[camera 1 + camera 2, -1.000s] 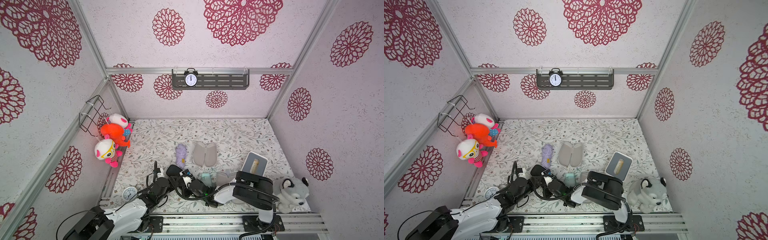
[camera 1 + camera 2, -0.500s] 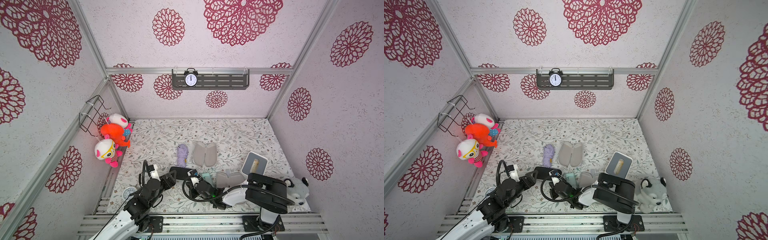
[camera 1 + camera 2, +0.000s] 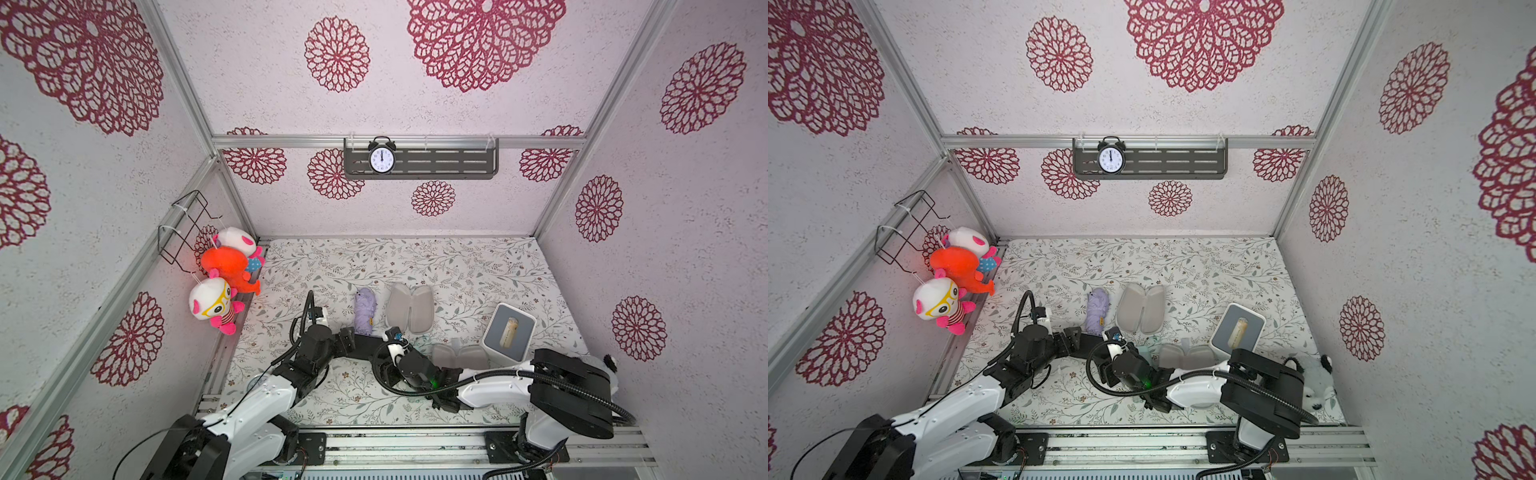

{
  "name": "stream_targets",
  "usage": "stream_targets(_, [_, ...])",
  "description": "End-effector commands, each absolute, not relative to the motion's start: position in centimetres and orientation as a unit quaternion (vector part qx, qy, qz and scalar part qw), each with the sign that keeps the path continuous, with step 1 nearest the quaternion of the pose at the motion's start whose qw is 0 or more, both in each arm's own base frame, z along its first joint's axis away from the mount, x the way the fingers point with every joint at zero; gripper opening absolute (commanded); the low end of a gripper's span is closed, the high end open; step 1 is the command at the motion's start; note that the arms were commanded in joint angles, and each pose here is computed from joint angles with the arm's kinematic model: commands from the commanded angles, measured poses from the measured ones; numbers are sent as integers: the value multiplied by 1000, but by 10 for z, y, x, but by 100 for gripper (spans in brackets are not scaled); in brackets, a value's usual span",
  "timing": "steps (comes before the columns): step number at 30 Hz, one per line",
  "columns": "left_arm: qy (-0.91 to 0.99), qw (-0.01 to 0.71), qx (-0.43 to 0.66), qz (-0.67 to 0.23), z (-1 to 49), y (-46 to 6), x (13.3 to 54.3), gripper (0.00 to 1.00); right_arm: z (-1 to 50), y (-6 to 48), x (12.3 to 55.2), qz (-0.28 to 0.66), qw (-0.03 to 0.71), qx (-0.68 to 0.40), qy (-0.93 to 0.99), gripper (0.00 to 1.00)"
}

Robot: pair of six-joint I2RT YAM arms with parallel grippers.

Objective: Put umbrellas into zippered umbrella sleeves
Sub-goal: Place the umbrella sleeve at the center of the board, then adjust the umbrella sleeve at the center of the board.

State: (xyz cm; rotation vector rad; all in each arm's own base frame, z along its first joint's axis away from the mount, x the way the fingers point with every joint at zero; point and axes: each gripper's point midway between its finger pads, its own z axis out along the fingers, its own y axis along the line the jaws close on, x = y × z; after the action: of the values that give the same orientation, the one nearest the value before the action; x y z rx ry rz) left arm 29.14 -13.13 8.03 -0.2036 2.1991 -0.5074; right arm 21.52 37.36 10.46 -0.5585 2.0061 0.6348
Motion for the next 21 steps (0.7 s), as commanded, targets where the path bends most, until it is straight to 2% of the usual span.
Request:
stream_targets(1, [861,453,-40,-228,98,-146,305,77,98,367,233,230,446,-228,835,75])
stream_targets(9, [883,403,-64,-234,59,-145,302,72,81,376,243,213,421,-233,850,78])
stream_targets(12, [884,385,-77,-254,52,-148,296,66,78,386,243,224,412,-237,851,76])
stream_targets(21, [900,340,-115,-248,31,-137,264,64,67,408,230,282,386,-261,839,73])
